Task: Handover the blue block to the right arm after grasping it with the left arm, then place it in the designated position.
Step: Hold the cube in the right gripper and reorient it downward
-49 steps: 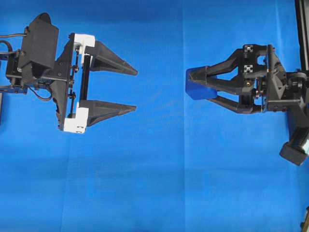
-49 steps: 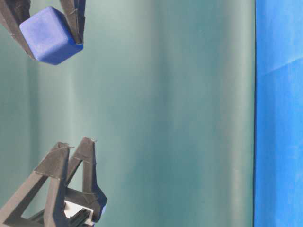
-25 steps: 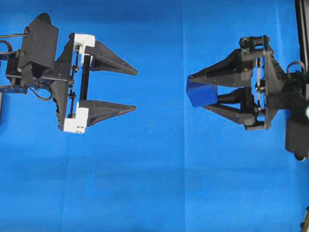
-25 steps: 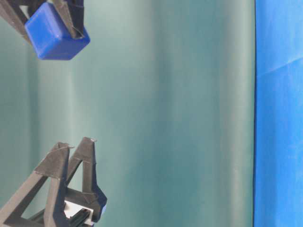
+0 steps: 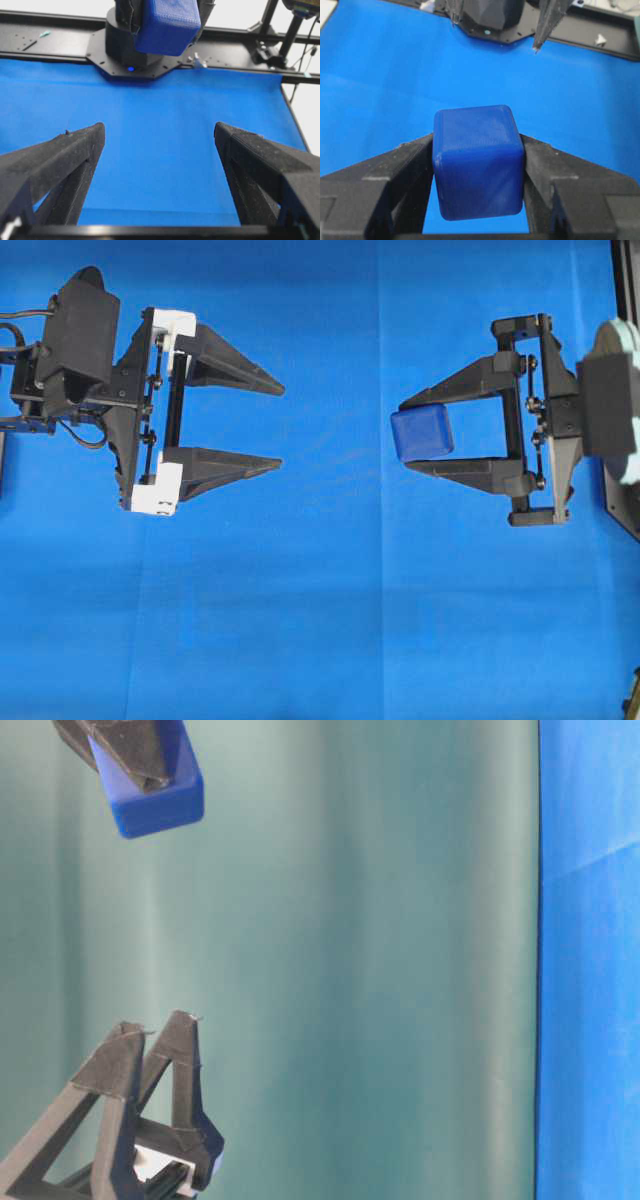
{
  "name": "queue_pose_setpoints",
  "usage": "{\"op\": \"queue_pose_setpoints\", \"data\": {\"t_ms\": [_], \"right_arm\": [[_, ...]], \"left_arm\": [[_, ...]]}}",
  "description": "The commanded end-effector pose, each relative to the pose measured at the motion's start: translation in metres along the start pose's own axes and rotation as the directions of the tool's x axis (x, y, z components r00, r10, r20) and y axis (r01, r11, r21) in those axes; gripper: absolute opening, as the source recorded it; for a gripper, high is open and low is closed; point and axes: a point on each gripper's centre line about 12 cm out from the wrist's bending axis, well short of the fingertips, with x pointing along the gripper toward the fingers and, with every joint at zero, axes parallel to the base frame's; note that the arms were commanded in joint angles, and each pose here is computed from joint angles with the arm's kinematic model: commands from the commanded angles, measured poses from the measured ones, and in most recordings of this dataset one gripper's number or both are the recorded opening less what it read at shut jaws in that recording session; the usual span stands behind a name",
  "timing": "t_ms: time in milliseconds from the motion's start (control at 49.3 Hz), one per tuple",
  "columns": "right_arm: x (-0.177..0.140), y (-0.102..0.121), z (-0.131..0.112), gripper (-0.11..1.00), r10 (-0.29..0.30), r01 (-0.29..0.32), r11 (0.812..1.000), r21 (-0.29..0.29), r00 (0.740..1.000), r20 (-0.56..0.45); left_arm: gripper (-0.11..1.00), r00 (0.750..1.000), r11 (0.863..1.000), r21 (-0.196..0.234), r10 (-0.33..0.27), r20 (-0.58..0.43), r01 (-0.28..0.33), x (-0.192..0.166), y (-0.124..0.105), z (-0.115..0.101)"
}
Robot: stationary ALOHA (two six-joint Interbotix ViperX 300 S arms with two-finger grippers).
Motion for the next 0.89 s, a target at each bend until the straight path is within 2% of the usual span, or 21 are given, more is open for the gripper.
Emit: {"op": "queue_pose_setpoints", "data": {"t_ms": [0,872], "right_arm": [[-0.0039,0.0005,0.0106,0.43,0.004,-0.004,1.0,0.011,0.999,0.032],[-0.0046,0.0004,0.0126,0.43,0.003,-0.004,1.0,0.018,0.999,0.036]], "left_arm": [[0.93,0.999,1.0,0.005,-0.005,0.036,0.005,-0.004,-0.0016,0.0111],[0.93,0.999,1.0,0.002,-0.006,0.04,0.005,-0.0038,-0.0017,0.0128]]}}
